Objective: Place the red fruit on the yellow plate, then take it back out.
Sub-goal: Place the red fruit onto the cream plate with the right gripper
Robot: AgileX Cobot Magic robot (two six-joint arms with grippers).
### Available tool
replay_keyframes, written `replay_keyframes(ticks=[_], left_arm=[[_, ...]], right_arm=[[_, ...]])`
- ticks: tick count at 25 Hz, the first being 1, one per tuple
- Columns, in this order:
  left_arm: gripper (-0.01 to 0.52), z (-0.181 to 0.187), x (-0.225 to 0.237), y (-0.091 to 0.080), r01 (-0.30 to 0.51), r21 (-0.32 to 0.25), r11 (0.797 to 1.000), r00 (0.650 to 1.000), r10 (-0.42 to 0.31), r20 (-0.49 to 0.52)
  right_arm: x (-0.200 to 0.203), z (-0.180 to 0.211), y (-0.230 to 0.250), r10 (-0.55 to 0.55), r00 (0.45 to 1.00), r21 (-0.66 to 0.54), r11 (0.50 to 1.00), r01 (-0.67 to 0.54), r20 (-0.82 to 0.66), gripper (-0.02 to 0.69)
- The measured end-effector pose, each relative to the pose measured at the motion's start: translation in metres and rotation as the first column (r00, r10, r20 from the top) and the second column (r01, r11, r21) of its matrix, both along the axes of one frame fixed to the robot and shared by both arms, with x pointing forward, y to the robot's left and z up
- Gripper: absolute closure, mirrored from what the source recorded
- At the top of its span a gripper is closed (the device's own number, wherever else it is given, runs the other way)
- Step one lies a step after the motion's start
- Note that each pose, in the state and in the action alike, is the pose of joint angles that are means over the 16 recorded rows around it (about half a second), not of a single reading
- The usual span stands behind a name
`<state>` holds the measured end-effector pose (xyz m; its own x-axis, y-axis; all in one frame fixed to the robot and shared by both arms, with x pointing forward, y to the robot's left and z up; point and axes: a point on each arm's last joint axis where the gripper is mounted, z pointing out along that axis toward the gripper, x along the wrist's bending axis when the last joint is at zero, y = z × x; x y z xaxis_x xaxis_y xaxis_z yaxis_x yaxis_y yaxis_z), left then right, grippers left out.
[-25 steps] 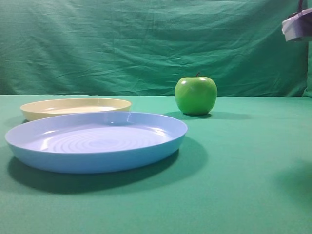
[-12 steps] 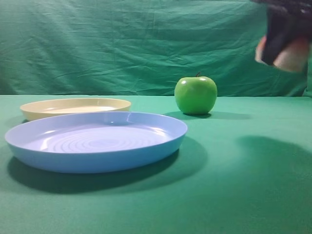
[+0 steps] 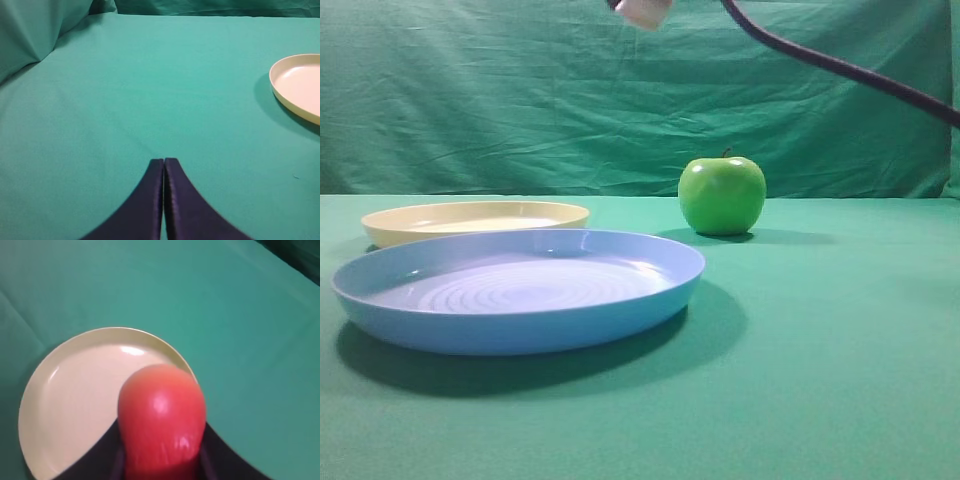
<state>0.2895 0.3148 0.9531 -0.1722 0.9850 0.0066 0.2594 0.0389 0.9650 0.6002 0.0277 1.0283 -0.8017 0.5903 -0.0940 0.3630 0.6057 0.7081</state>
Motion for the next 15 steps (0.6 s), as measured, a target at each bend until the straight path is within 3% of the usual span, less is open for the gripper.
replay_keyframes(ticks=[7,15], left_arm=[[0.514,0.000,0.000,0.000,0.000,0.000,1.000,1.000,0.000,0.000],[0.514,0.000,0.000,0.000,0.000,0.000,1.000,1.000,0.000,0.000]], right_arm=[[0.015,-0.052,0.031,0.027,0.999,-0.016,1.000,-0.027,-0.019,0.446],[0.020,-0.082,0.038,0.022,0.999,-0.022,0.999,-0.023,-0.038,0.250]])
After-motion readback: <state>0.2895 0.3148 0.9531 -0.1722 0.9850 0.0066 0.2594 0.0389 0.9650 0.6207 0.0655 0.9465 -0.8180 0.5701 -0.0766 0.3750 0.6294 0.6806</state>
